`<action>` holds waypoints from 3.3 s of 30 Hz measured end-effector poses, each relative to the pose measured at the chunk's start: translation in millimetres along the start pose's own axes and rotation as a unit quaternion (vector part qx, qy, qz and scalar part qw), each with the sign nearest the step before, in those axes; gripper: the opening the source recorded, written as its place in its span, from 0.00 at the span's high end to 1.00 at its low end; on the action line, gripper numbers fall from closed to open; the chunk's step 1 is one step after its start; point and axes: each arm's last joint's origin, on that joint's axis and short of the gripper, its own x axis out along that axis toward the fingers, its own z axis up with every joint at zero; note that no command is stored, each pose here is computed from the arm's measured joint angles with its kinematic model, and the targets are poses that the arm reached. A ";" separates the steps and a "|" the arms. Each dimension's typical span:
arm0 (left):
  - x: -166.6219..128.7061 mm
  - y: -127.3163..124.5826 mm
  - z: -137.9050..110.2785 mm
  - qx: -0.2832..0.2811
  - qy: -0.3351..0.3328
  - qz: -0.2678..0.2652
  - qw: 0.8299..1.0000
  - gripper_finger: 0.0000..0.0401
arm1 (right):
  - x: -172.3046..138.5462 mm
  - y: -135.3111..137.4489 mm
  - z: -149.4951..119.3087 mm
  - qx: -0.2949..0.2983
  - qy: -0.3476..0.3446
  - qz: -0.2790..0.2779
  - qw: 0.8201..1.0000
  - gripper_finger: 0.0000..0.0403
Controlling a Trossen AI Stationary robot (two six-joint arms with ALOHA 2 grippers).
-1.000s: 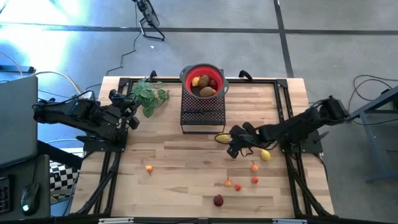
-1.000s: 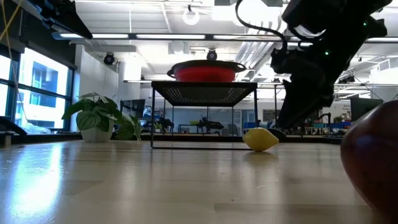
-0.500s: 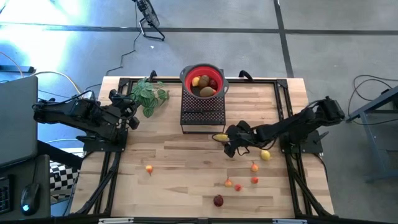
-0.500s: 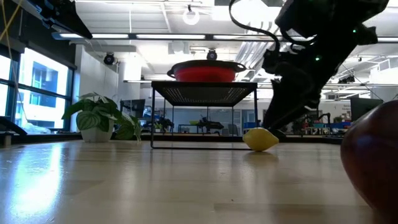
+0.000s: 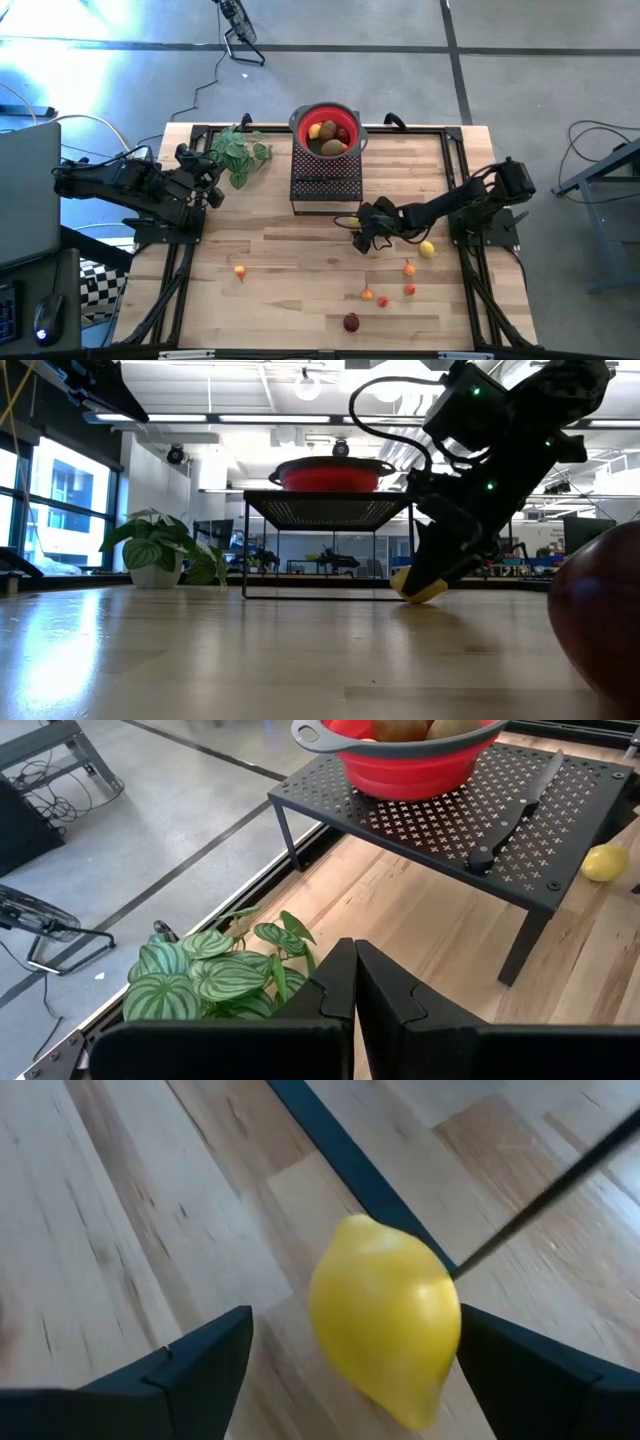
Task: Pick & Place Fruit
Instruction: Put the left lemon into the red strainer bowl
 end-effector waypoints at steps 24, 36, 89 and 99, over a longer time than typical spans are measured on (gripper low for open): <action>0.0 0.2 -0.4 0.002 0.001 0.001 1.000 1.00 | 0.2 0.5 1.3 0.008 -0.010 -0.002 1.000 0.37; 0.0 0.2 -0.5 0.002 0.002 0.001 1.000 1.00 | 0.2 0.3 0.9 0.007 -0.007 -0.001 1.000 0.47; 0.0 0.2 -0.6 0.002 0.002 0.001 1.000 1.00 | -143.1 47.0 164.4 0.033 -0.267 0.083 0.959 0.49; 0.0 0.3 -0.6 0.002 0.002 0.001 1.000 1.00 | -162.2 12.7 213.9 0.040 -0.340 -0.011 0.940 0.49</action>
